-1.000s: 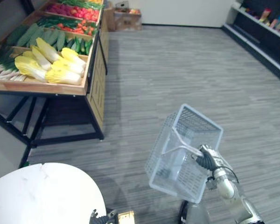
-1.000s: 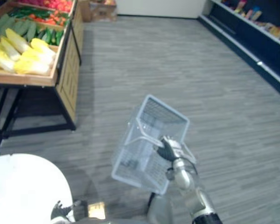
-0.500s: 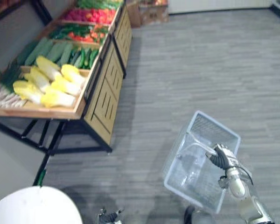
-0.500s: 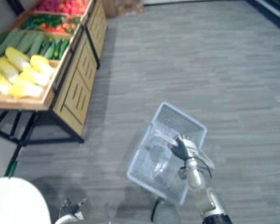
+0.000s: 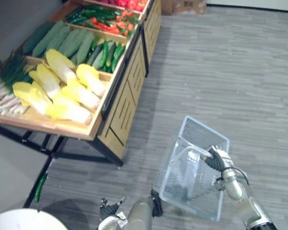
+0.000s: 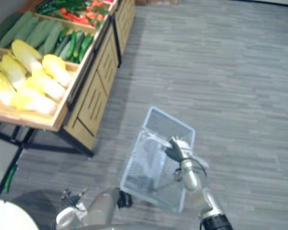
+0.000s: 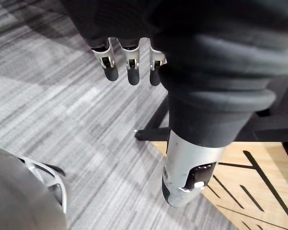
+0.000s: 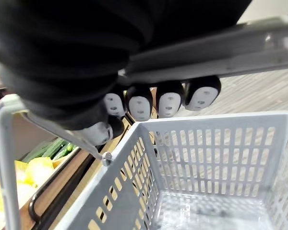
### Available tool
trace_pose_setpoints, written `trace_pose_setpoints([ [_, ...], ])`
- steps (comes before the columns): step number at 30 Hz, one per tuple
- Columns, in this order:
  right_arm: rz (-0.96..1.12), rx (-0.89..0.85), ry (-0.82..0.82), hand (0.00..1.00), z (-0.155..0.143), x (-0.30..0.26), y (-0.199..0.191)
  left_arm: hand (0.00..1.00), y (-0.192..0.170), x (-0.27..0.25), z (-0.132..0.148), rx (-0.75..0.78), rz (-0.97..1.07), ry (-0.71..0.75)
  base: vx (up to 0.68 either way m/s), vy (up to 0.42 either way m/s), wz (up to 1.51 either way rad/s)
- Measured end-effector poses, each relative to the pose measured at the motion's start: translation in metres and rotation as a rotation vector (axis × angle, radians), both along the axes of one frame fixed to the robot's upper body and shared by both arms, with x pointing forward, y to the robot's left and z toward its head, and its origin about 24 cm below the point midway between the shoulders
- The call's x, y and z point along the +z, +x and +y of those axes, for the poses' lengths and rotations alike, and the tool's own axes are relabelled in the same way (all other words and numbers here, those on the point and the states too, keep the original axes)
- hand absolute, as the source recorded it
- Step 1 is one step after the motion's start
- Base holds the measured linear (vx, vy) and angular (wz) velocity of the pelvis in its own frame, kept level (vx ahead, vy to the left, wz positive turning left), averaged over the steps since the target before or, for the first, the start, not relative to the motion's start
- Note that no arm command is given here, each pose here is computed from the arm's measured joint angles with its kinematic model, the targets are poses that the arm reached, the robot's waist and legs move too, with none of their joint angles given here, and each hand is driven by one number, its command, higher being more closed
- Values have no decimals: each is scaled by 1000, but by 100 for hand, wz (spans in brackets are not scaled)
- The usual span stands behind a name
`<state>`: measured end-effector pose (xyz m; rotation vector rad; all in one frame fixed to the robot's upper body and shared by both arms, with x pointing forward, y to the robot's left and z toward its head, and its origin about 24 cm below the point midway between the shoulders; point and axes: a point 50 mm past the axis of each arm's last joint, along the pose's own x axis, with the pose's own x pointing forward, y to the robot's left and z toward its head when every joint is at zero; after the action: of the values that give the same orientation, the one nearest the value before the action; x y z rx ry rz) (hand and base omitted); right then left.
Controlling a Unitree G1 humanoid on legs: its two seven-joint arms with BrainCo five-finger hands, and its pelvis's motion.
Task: Pick vegetable in the basket
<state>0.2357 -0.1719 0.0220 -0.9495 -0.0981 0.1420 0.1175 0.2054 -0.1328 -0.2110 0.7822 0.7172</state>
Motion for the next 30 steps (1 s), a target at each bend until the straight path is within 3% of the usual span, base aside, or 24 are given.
trace_pose_setpoints([
  [5, 41, 2, 53, 100, 14, -14, -5, 0, -4, -1, 6, -57, 56, 39, 474, 189, 49],
  [12, 36, -46, 37, 100, 1, -15, -8, 0, 9, 3, -3, -106, 20, 33, 593, -21, 144],
  [17, 103, -176, 28, 100, -28, -34, -17, 0, 2, 3, 2, -101, 35, 53, 681, -291, 135],
  [18, 152, -258, 21, 100, -45, -46, -27, 0, -5, 2, 10, -73, 51, 65, 533, -337, 132],
  [21, 255, -527, -20, 100, -102, -65, -30, 0, -2, -1, -9, 20, 50, 10, 601, -425, 116],
  [25, 375, -703, 15, 100, -125, -92, -57, 0, -16, -5, -2, 152, 112, 35, 496, -343, 65],
  [30, 492, -975, 69, 100, -150, -117, -105, 0, -27, -10, -3, 214, 172, 28, 201, -133, 63],
])
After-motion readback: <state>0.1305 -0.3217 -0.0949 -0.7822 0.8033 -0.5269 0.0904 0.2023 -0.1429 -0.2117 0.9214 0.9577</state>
